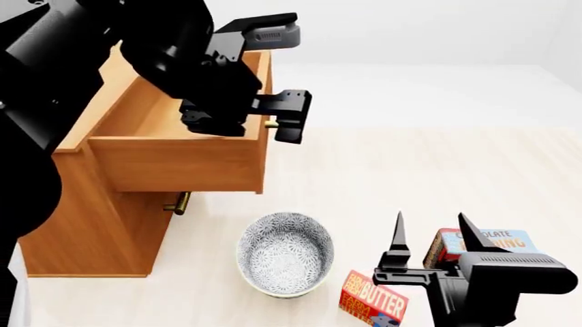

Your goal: Put the butter at the back in the top drawer of the cabinet and close it.

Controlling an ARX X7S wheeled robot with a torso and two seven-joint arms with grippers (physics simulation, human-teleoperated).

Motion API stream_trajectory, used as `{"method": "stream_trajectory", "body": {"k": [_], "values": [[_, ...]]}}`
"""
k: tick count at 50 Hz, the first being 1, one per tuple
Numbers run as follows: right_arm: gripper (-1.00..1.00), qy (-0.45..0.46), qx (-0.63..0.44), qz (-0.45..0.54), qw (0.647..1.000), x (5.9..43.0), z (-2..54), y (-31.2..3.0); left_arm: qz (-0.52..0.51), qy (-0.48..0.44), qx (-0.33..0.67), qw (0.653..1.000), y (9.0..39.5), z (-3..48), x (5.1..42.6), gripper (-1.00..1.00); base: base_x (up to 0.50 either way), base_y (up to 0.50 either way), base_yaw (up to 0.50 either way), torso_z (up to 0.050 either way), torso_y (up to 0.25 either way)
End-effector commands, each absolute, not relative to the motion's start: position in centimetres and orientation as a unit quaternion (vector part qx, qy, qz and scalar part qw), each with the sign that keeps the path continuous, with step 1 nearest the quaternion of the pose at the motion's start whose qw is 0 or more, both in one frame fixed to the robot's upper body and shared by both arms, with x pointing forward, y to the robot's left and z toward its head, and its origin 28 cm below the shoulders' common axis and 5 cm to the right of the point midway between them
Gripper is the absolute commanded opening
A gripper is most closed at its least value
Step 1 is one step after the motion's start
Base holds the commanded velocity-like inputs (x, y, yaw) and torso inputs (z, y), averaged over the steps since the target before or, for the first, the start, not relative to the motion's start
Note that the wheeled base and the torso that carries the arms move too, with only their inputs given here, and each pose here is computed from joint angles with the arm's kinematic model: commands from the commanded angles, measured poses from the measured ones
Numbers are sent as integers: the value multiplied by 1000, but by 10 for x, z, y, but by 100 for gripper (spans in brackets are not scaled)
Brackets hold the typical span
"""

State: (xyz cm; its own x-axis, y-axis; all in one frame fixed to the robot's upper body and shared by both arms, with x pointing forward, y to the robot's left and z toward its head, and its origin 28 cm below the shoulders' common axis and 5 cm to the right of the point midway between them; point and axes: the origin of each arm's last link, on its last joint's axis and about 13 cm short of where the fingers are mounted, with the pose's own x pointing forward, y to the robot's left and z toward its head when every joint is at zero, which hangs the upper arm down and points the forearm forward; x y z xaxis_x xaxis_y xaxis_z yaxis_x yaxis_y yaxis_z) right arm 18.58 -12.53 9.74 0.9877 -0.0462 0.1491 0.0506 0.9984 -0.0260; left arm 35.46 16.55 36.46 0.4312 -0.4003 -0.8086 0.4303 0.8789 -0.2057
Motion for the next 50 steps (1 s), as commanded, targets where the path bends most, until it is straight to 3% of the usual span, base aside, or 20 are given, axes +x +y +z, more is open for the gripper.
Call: {"method": "stream_trajectory", "body": {"k": [1, 21, 33, 50], "values": [[100, -74, -15, -25, 997, 186, 97, -126, -364, 474, -46, 801, 140, 366, 346, 100, 0, 0, 0, 0, 0], [100, -74, -14, -24, 997, 186, 97, -126, -419, 448, -98, 784, 138, 375, 345, 100, 0, 0, 0, 0, 0], [100, -73, -15, -24, 997, 186, 97, -126, -377, 399, -52, 834, 148, 402, 343, 100, 0, 0, 0, 0, 0], [100, -70, -16, -22, 997, 184, 96, -125, -241, 338, 36, 909, 172, 442, 337, 100, 0, 0, 0, 0, 0]]}}
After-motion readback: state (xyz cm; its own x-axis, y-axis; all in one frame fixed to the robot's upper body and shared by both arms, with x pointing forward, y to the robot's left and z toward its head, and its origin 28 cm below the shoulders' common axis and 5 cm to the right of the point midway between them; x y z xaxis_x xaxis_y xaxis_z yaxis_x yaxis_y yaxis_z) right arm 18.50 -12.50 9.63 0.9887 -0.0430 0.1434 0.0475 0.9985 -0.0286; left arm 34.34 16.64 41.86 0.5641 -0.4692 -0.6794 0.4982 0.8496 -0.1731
